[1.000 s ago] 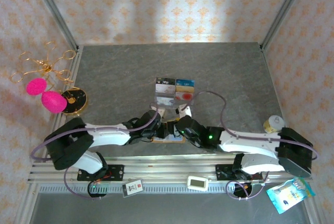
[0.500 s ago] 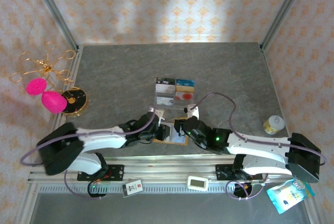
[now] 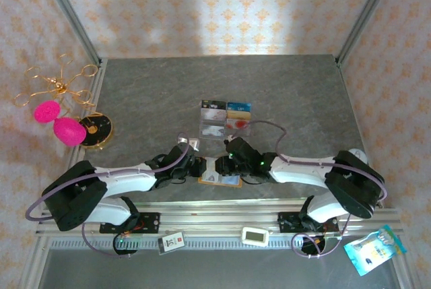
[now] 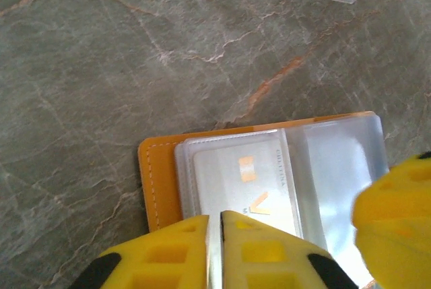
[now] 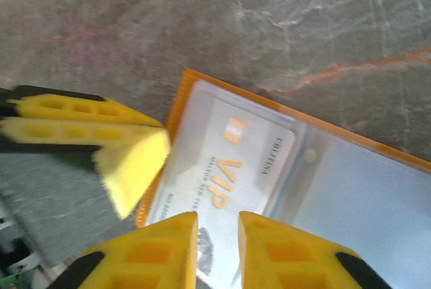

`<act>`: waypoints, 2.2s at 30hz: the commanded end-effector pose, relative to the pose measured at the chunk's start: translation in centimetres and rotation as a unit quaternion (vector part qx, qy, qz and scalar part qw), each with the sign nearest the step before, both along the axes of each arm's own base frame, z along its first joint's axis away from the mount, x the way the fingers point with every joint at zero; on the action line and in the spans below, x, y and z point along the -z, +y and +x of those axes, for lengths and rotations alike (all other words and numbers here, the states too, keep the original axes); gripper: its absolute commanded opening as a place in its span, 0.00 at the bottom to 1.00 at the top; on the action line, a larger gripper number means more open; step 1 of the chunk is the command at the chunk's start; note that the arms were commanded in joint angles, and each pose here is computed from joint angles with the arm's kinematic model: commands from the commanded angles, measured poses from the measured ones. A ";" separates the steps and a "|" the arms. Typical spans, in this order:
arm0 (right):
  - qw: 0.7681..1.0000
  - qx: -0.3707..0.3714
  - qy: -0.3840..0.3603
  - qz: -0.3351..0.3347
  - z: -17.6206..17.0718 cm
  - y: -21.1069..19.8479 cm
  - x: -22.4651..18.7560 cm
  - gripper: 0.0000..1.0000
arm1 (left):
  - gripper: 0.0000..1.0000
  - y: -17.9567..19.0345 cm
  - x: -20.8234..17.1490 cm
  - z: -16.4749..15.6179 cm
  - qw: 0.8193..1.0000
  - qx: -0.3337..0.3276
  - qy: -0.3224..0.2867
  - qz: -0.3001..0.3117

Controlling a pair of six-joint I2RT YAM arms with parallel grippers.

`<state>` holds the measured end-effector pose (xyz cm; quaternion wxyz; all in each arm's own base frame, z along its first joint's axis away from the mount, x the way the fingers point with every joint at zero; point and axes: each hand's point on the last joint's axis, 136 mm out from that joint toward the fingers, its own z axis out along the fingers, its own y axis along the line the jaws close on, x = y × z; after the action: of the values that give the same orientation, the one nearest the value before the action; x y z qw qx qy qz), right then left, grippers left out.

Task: Take the credit cards out of the card holder

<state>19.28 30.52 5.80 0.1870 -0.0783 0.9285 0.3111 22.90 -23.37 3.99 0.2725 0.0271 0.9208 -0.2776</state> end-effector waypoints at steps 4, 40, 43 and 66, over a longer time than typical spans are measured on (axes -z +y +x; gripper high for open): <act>0.997 0.037 0.024 -0.061 0.8 -2.0 2.1 0.20 | 0.14 0.3 -1.0 0.3 1.000 -0.001 -0.025 -0.003; 0.999 0.015 -0.025 -0.015 1.4 -2.0 -0.9 0.20 | 0.23 -0.4 4.3 -2.5 0.987 0.054 -0.013 0.152; 1.000 0.015 -0.002 0.009 0.9 -1.3 -1.0 0.24 | 0.20 -0.3 4.9 -3.4 0.990 0.050 0.005 0.134; 0.994 0.069 0.081 -0.028 -0.1 -3.0 3.9 0.29 | 0.27 -0.1 3.8 -3.9 0.991 0.044 -0.006 0.129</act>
<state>18.80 29.57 3.28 0.1155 -0.0103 0.9376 0.3277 21.07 -25.88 2.48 0.3016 0.0942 0.9246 -0.2126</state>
